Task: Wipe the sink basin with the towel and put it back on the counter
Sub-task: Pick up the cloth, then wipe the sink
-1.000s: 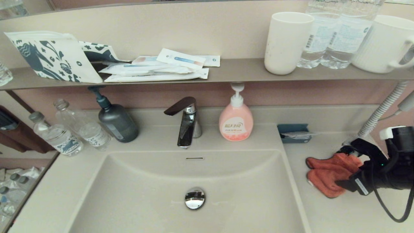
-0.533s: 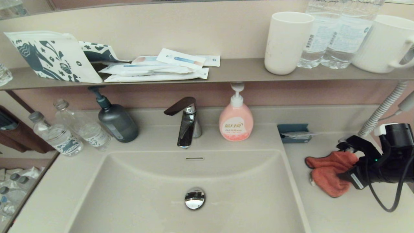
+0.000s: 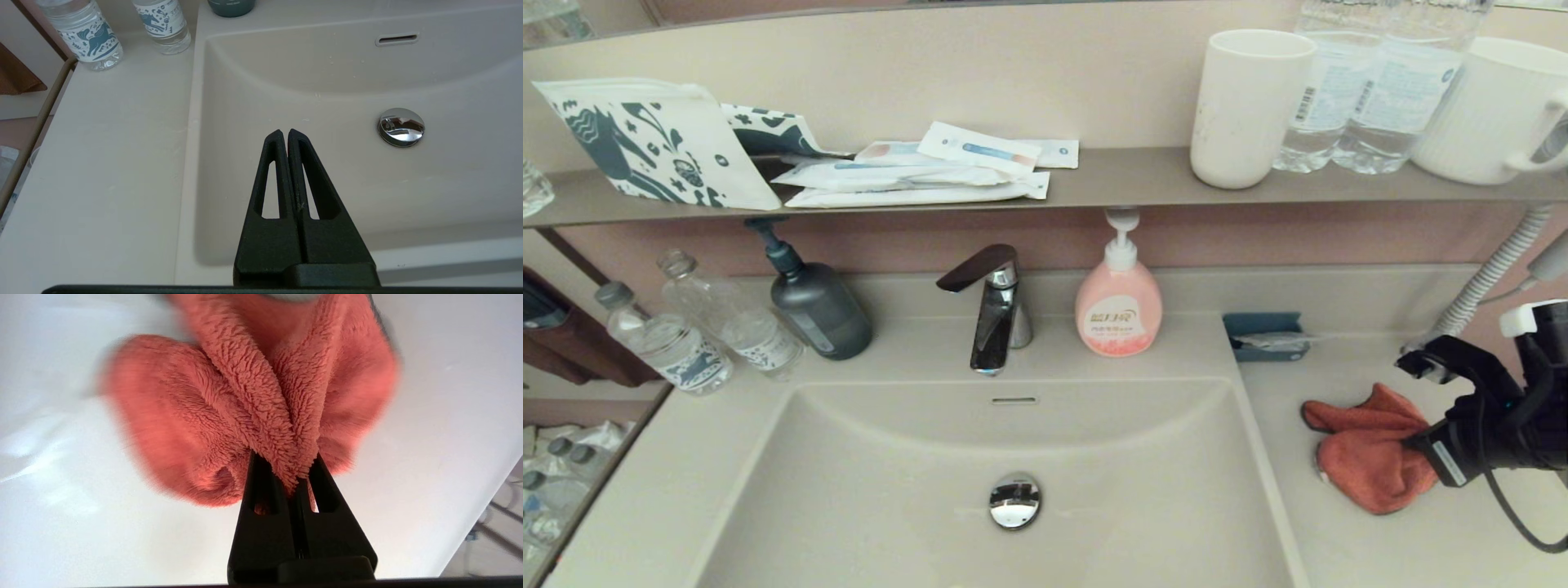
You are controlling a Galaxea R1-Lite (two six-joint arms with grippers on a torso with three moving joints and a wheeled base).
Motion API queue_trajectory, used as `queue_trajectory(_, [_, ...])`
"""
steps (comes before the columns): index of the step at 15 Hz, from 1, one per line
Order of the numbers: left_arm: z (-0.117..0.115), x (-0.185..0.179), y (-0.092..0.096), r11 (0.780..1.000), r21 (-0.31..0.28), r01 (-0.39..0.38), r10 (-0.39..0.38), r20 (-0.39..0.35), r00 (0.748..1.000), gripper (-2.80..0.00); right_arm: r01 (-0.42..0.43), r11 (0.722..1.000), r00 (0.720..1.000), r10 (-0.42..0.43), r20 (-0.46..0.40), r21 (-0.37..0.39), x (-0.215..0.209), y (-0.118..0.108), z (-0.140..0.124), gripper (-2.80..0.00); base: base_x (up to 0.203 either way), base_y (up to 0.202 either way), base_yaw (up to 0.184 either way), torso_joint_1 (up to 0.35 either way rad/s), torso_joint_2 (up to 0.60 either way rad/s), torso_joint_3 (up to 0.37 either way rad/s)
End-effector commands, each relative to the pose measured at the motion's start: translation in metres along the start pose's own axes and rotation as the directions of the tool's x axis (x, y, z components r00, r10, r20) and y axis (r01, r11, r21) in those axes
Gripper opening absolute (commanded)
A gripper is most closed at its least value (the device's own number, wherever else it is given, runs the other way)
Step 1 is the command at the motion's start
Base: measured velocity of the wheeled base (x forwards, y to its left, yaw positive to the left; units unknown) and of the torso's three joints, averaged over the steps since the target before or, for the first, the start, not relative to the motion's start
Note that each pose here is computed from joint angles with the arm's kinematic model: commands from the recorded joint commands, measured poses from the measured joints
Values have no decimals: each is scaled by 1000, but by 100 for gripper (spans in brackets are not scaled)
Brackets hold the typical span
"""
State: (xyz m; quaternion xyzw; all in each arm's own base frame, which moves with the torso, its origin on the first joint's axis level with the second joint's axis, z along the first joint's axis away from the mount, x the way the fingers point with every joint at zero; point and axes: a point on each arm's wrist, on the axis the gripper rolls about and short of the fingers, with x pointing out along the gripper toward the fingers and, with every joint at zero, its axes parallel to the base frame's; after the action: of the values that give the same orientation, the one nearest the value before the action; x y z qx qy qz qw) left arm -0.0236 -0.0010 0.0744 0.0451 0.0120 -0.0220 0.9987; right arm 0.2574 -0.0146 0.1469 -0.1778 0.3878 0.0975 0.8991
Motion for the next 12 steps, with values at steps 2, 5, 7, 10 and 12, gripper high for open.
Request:
queue_trajectory(2, [0,0,0,1000,0,1,-1,-2,1000,-280,-79,997,993,77,95,20,-49,33,20,-280,0,0,0,0,0,0])
queue_trajectory(5, [0,0,0,1000,1,0,0,-2,1000,-280,-232,961,965,208,159,150,-83,75,54,-280,0,0,0,0,0,0])
queue_trajectory(7, [0,0,0,1000,0,0,0,-2,1000,-280,-293,944,948,265,178,154,-102,100,69,-280,0,0,0,0,0,0])
queue_trajectory(10, [0,0,0,1000,1,0,0,-2,1000,-280,-370,920,914,335,230,129,-126,146,94,-280,0,0,0,0,0,0])
queue_trajectory(12, [0,0,0,1000,1,0,0,-2,1000,-280,-398,906,904,360,231,144,-129,185,108,-280,0,0,0,0,0,0])
